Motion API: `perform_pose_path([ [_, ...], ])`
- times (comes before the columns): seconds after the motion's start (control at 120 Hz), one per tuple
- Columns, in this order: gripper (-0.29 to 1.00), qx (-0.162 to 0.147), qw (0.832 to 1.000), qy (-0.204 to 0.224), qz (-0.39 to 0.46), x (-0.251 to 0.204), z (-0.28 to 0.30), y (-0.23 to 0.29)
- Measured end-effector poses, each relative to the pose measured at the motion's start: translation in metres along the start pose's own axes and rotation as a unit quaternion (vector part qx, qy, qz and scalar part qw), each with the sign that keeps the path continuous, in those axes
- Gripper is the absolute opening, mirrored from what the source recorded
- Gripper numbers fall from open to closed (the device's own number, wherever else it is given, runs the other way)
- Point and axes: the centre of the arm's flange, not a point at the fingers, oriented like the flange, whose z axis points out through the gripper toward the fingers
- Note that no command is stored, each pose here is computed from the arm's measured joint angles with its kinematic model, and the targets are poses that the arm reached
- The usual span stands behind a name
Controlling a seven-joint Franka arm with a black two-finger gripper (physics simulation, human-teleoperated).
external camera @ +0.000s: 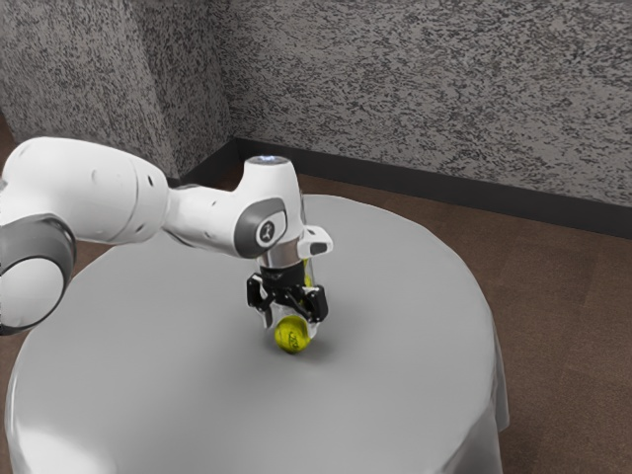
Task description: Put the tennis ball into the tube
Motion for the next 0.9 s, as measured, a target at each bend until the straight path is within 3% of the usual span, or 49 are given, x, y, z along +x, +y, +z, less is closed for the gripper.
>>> perform_pose_path([
  [0.45, 0.7, 0.004, 1.0, 0.01, -0.004, 0.006, 0.022, 0.005],
  [0.7, 0.46, 0.003, 1.0, 0.01, -0.007, 0.005, 0.02, 0.005],
  [0.9, 0.39, 0.003, 1.0, 0.012, -0.008, 0.003, 0.016, 0.005],
])
